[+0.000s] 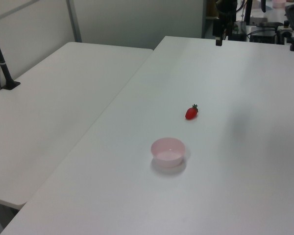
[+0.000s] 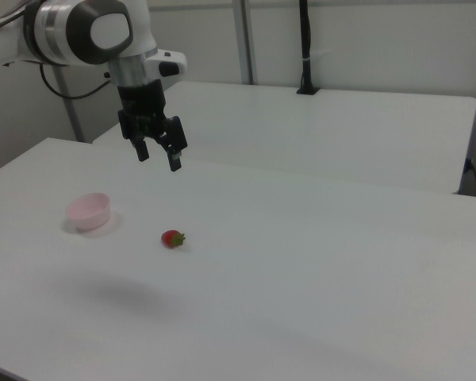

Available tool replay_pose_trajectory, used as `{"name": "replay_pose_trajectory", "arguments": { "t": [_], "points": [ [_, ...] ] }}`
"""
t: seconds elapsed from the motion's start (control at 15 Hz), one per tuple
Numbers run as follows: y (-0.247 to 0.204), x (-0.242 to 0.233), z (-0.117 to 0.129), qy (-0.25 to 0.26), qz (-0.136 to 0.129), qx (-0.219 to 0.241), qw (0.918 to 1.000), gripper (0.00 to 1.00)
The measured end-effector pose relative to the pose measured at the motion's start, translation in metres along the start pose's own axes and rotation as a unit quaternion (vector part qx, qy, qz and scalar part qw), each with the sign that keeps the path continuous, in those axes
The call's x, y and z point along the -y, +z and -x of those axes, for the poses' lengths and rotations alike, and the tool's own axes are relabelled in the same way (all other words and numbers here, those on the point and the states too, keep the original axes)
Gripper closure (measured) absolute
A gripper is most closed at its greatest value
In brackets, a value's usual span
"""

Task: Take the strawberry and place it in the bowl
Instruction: 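Move the open gripper over the red strawberry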

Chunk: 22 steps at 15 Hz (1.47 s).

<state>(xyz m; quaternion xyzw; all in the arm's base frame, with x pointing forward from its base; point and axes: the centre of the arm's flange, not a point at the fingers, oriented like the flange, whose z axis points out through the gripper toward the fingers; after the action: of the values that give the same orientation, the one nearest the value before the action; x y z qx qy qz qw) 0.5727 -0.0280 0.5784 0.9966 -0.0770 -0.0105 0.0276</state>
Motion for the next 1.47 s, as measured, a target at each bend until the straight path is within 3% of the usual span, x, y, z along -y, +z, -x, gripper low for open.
{"name": "replay_pose_trajectory", "arguments": {
  "t": [1.07, 1.47],
  "points": [
    [0.000, -0.009, -0.002, 0.008, 0.000, -0.001, 1.0000, 0.00],
    [0.033, 0.008, -0.024, -0.005, -0.001, -0.001, 1.0000, 0.00]
  ]
}}
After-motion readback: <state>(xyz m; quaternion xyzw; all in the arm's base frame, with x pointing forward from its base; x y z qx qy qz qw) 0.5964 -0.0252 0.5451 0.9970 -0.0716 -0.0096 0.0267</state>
